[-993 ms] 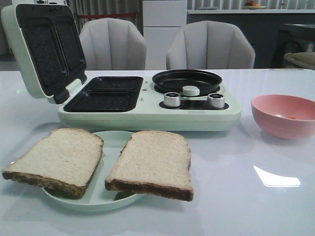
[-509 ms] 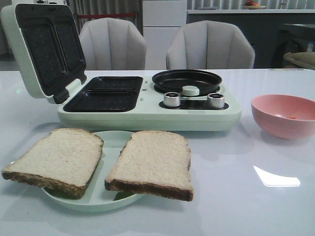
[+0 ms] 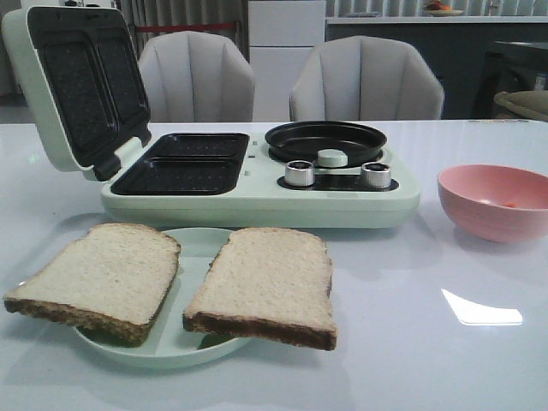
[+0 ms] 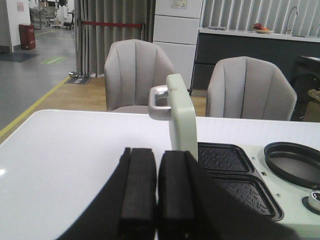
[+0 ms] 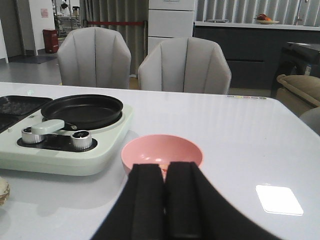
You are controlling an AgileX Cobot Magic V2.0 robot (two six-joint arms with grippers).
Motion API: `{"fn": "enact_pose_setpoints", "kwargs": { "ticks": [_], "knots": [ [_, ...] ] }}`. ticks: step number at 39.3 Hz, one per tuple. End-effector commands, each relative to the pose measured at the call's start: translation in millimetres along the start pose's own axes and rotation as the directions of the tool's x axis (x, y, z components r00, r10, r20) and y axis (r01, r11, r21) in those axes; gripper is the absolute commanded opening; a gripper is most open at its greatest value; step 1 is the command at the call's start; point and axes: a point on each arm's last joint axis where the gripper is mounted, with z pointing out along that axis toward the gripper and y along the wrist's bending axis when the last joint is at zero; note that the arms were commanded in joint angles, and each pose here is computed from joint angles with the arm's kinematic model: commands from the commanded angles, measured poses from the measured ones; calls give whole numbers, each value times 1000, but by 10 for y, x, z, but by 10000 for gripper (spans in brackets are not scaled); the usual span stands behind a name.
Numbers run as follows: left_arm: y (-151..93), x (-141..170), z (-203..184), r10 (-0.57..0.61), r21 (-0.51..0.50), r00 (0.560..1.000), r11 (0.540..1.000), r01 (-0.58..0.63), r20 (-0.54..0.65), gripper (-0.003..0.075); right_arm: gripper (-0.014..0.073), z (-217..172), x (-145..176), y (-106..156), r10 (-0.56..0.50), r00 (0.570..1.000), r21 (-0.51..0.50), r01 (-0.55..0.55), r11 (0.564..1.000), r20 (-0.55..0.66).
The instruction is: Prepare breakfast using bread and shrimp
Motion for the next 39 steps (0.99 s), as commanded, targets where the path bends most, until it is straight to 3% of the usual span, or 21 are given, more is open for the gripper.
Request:
{"fn": "enact_pose_setpoints", "kwargs": {
  "ticks": [1, 6, 13, 17, 31, 39],
  "knots": [
    [-21, -192, 18, -8, 12, 995, 1000, 7, 102, 127, 132, -28, -139, 1, -11, 993, 4, 10, 1000, 116],
    [-24, -223, 18, 39, 8, 990, 999, -41, 137, 207, 132, -28, -139, 1, -11, 993, 4, 10, 1000, 116],
    [-24, -226, 18, 52, 7, 989, 999, -54, 140, 469, 132, -28, -139, 1, -11, 993, 4, 10, 1000, 116],
    [-24, -224, 23, 52, 7, 989, 999, -54, 137, 558, 132, -28, -139, 1, -11, 993, 4, 10, 1000, 116],
    [-31, -226, 27, 49, 15, 989, 999, -52, 140, 566, 132, -28, -139, 1, -11, 993, 4, 10, 1000, 116],
    [-70, -146, 136, 179, 50, 982, 982, -182, 62, 566, 132, -28, -139, 1, -11, 993, 4, 10, 1000, 116]
  ]
}}
